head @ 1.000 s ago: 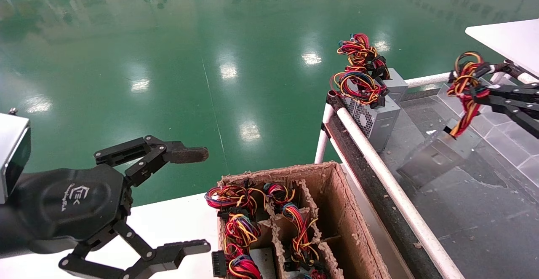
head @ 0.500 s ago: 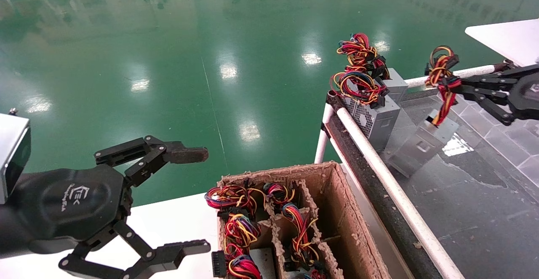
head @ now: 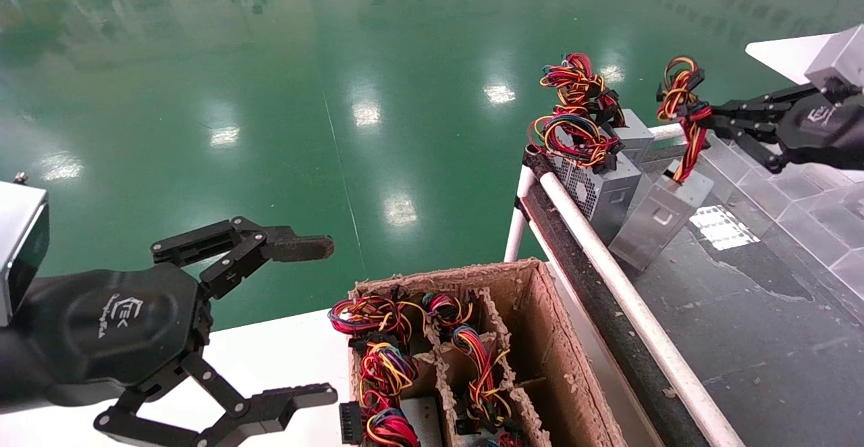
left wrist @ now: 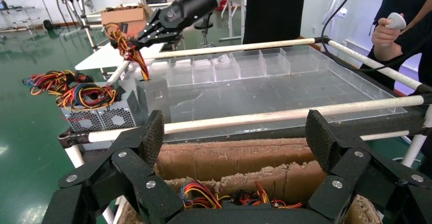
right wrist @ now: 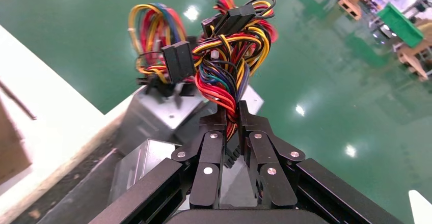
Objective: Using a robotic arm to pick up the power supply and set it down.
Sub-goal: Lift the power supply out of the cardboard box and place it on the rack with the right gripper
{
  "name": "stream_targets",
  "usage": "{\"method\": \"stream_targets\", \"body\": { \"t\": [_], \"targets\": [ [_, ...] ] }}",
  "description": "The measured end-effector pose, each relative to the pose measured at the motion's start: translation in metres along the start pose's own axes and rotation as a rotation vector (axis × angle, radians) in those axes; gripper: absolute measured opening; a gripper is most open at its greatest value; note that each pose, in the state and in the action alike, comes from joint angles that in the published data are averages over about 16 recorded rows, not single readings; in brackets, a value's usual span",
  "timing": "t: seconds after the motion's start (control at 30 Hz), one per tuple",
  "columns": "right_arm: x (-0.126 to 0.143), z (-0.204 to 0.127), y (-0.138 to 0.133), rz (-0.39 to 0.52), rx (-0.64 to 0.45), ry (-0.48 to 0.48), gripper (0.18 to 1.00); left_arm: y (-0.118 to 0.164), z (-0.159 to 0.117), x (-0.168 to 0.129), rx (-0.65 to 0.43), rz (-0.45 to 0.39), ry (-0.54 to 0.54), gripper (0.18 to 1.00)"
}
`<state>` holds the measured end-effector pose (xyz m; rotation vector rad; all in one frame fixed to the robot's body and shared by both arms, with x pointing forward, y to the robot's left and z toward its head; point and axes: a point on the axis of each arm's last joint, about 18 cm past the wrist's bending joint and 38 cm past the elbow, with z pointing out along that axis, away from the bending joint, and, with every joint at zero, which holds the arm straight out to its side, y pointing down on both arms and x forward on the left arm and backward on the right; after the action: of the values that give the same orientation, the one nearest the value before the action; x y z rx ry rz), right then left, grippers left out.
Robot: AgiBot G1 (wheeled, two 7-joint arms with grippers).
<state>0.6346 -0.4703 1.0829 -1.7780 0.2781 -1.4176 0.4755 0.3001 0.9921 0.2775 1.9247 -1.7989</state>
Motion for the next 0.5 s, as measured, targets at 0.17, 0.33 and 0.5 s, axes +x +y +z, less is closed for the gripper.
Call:
{"method": "stream_targets", "body": {
  "t": [0.17,0.33,0.5],
  "targets": [
    [0.005,0.015,0.000,0.003,-0.032,0.038,0.233,0.000,0.000,0.000,0.000,0.000,0.000,1.001],
    [0.007,0.031,-0.001,0.008,-0.059,0.069,0.233,0.000,0.000,0.000,0.000,0.000,0.000,1.001],
    [0.003,0.044,-0.002,0.007,-0.071,0.068,0.233,0.000,0.000,0.000,0.000,0.000,0.000,1.001]
  ]
}}
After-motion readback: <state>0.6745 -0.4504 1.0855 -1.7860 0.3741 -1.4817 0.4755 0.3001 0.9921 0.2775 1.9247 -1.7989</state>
